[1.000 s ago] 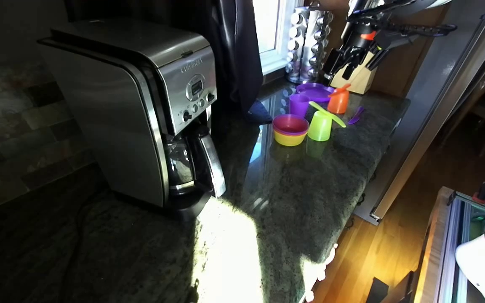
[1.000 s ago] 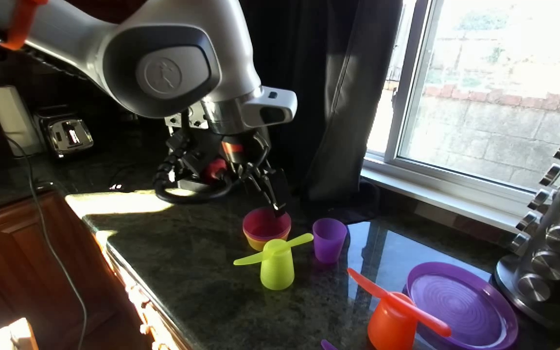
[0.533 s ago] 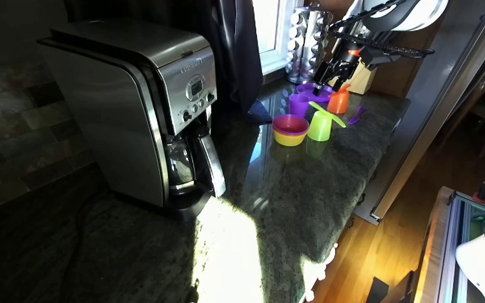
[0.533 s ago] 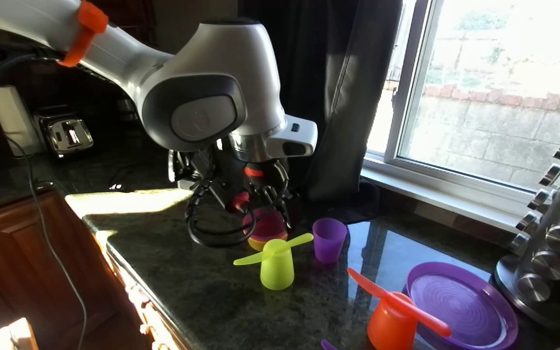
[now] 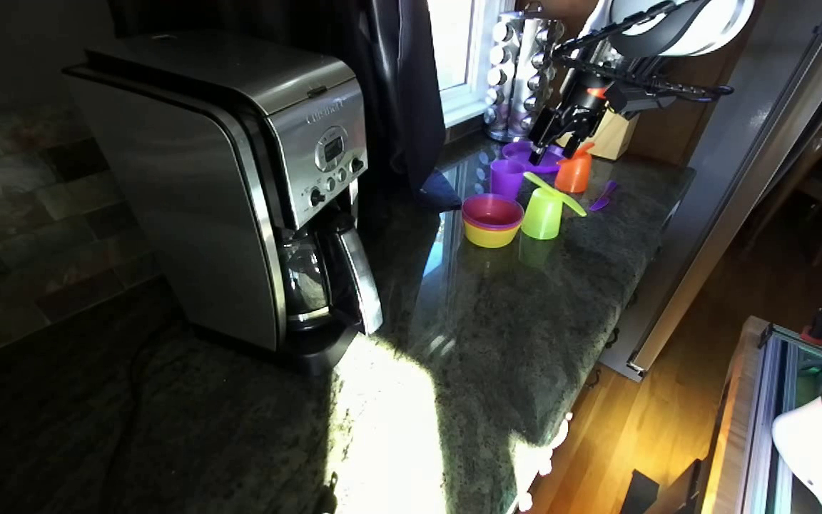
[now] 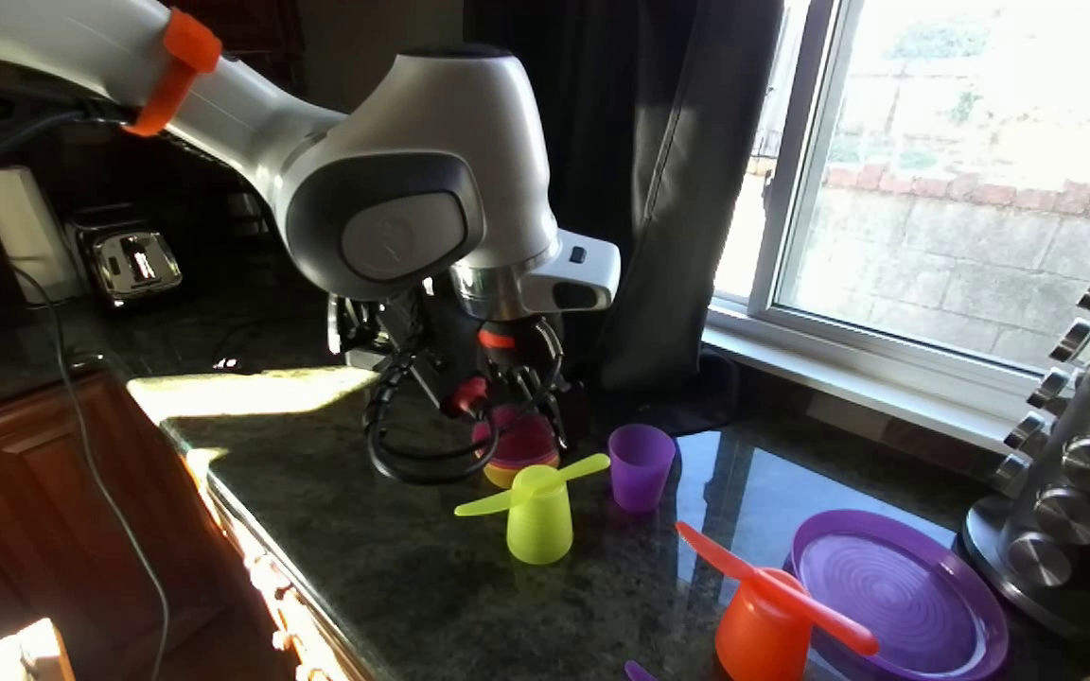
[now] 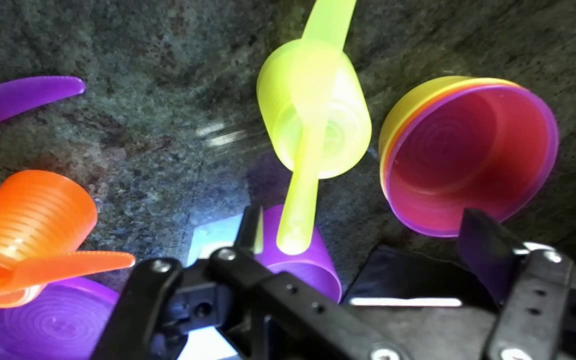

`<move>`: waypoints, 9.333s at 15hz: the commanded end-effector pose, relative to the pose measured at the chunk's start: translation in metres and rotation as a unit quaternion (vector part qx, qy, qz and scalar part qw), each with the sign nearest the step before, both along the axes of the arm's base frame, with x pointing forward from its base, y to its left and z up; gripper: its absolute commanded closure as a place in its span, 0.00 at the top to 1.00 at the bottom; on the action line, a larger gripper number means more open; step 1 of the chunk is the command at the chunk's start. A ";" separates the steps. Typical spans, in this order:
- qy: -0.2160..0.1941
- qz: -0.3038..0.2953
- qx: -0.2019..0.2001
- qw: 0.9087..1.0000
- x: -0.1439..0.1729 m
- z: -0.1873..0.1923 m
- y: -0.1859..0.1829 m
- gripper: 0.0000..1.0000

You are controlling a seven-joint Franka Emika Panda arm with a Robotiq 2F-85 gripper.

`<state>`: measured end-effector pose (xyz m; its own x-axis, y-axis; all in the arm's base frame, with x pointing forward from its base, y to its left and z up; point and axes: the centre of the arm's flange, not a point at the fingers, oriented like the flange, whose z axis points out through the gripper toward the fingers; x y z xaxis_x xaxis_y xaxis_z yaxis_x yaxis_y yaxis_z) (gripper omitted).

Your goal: Remove the yellow knife from the top of the yellow cup then place the cup upside down.

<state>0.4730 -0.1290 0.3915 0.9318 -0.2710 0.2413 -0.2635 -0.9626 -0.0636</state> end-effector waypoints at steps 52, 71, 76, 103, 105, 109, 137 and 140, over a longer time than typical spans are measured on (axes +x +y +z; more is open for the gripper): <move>-0.040 -0.116 0.041 0.992 -0.082 -0.037 -0.075 0.06; 0.023 -0.096 -0.002 0.995 -0.047 -0.134 -0.104 0.47; 0.022 -0.096 -0.003 0.995 -0.041 -0.131 -0.101 0.86; 0.052 -0.361 0.120 0.923 -0.004 -0.087 -0.074 1.00; 0.056 -0.373 0.135 0.916 0.000 -0.090 -0.074 1.00; 0.090 -0.392 0.176 0.899 0.007 -0.098 -0.072 1.00; 0.172 -0.406 0.236 0.866 0.039 -0.143 -0.074 0.60; 0.172 -0.407 0.233 0.866 0.038 -0.141 -0.075 0.37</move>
